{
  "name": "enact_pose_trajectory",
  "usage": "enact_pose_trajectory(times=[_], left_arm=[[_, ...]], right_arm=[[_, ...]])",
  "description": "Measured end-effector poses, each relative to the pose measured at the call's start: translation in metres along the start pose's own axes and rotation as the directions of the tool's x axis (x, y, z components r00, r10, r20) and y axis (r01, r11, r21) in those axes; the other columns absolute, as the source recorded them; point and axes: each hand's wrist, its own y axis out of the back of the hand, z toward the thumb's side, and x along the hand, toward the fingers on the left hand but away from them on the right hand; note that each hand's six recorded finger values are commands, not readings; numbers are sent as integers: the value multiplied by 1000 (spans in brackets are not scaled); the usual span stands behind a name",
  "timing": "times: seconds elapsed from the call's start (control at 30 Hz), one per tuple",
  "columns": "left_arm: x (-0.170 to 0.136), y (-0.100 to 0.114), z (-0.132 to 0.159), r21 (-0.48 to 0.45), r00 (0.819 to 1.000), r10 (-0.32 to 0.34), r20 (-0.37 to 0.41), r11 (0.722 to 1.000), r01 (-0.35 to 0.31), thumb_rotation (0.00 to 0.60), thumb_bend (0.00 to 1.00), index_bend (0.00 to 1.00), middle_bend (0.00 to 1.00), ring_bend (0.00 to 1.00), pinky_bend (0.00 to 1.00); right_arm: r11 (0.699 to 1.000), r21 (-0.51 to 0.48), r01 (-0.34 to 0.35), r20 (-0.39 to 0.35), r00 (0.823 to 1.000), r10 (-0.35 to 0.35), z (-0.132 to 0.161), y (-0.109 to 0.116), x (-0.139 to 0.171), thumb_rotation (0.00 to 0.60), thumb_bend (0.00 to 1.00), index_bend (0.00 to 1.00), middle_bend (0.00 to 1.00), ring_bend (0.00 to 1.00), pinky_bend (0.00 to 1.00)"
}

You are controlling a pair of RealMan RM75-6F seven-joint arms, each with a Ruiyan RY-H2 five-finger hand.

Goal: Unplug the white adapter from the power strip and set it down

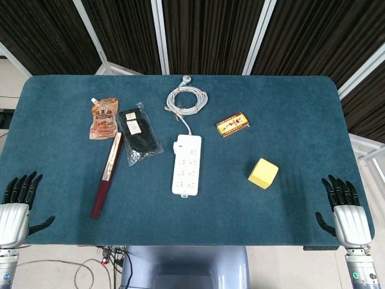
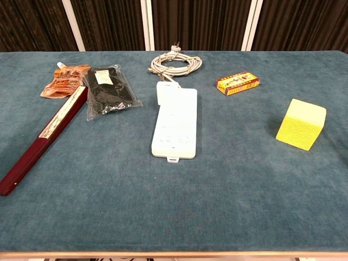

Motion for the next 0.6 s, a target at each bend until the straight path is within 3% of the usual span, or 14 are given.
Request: enact_pose_trajectory(times=[0.6], left_arm=[[2,-10,10,2,999,-28,22,1000,28,600,12,0,0,0,30]], right_arm=[[1000,-20,-5,-16,1000,5,11,2,-9,600,327,0,0,0,0]])
